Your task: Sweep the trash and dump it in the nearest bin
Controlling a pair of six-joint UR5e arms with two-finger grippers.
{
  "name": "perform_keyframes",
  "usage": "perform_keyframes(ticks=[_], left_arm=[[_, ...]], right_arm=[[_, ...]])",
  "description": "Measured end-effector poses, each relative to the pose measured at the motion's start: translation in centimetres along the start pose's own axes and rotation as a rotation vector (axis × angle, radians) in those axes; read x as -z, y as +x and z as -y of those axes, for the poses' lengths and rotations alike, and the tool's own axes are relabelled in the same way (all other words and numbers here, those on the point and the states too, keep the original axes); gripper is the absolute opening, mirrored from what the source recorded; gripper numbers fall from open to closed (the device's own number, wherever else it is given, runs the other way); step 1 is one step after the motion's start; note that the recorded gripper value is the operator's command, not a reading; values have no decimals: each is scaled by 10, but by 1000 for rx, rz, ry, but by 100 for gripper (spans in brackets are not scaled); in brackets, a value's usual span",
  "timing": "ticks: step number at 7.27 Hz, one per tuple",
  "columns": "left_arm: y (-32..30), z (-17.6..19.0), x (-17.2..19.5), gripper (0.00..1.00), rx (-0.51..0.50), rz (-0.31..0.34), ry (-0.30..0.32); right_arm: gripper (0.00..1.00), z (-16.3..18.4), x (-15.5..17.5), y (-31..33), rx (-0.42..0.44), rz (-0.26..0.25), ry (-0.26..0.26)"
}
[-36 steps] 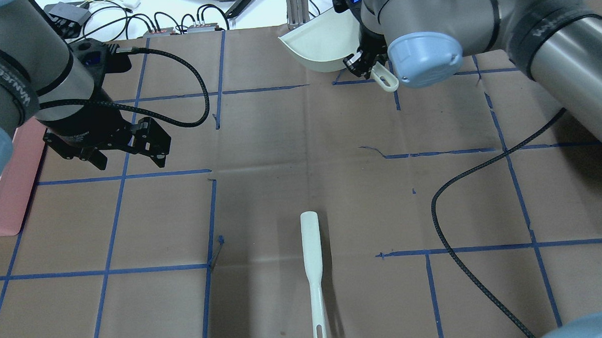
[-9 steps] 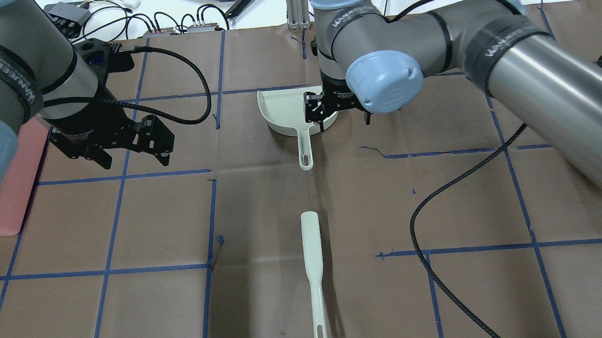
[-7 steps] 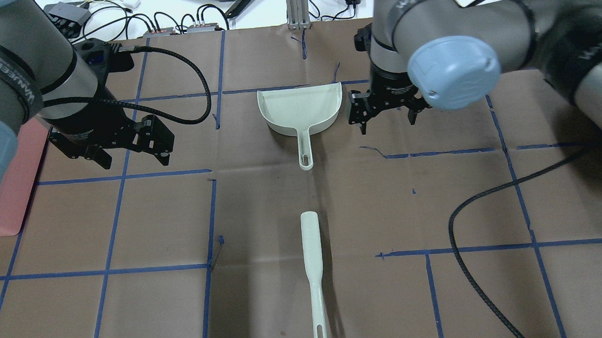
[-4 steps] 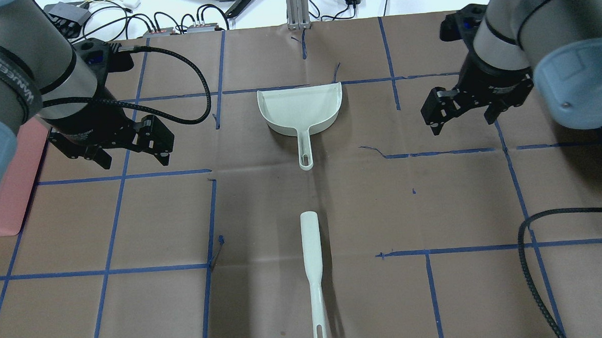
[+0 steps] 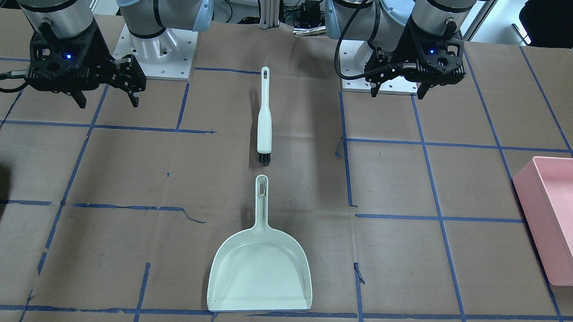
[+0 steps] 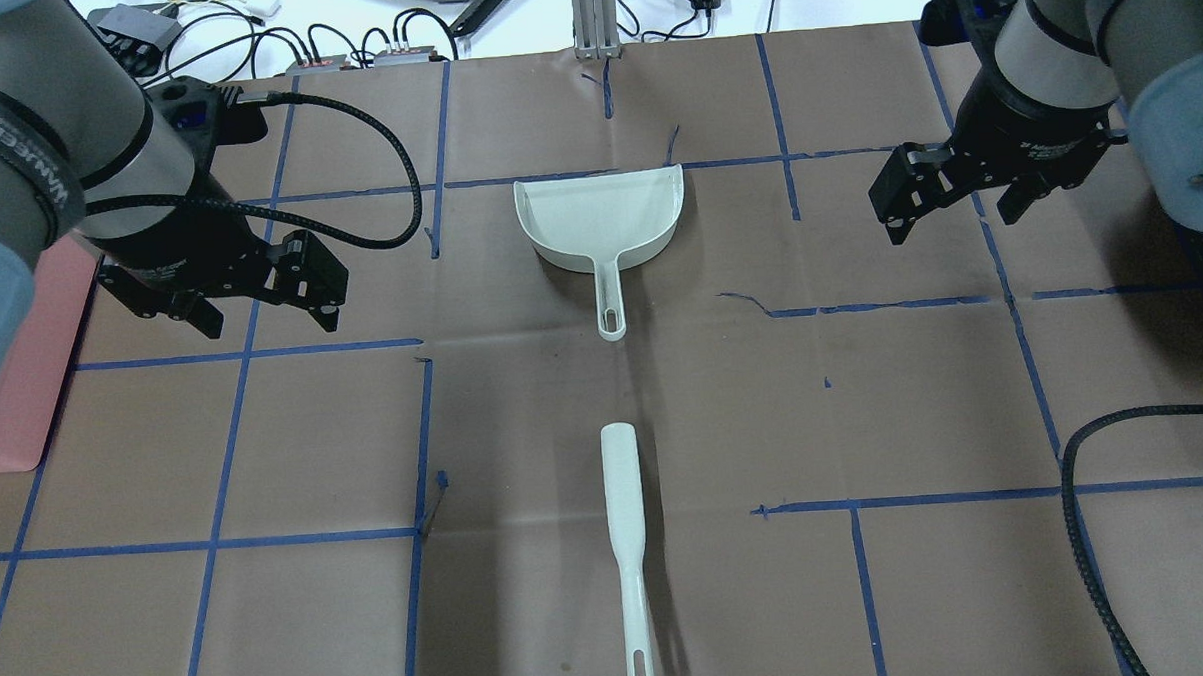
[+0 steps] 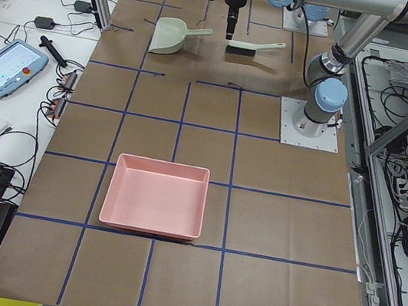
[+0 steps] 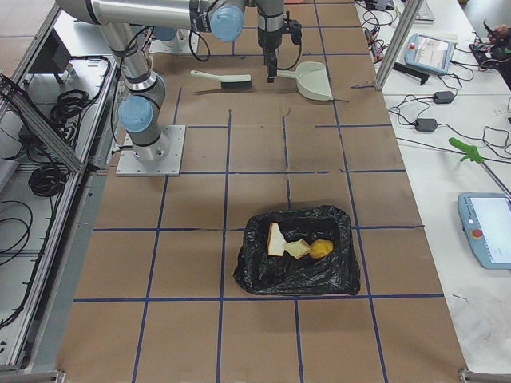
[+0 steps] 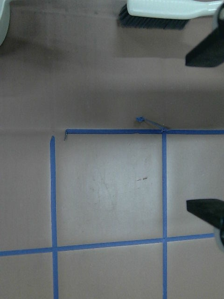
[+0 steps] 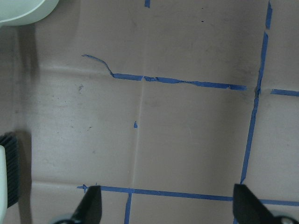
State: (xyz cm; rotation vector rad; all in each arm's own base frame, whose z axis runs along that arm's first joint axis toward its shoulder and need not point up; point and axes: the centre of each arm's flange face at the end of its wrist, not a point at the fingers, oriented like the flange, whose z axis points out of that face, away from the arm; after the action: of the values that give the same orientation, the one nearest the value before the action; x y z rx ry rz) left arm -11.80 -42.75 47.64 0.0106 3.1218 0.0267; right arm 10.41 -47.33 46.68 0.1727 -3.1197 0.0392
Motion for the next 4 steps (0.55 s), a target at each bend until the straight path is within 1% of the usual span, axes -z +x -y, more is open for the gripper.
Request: perform_keyframes(ticks=[2,4], left_arm=[[0,0,-1,99,0,0,-1],[0,1,0,99,0,0,-1]], right_arm=[[100,15,-2,-19,15,-10,-9],[100,21,-7,-23,32,-14,-22]])
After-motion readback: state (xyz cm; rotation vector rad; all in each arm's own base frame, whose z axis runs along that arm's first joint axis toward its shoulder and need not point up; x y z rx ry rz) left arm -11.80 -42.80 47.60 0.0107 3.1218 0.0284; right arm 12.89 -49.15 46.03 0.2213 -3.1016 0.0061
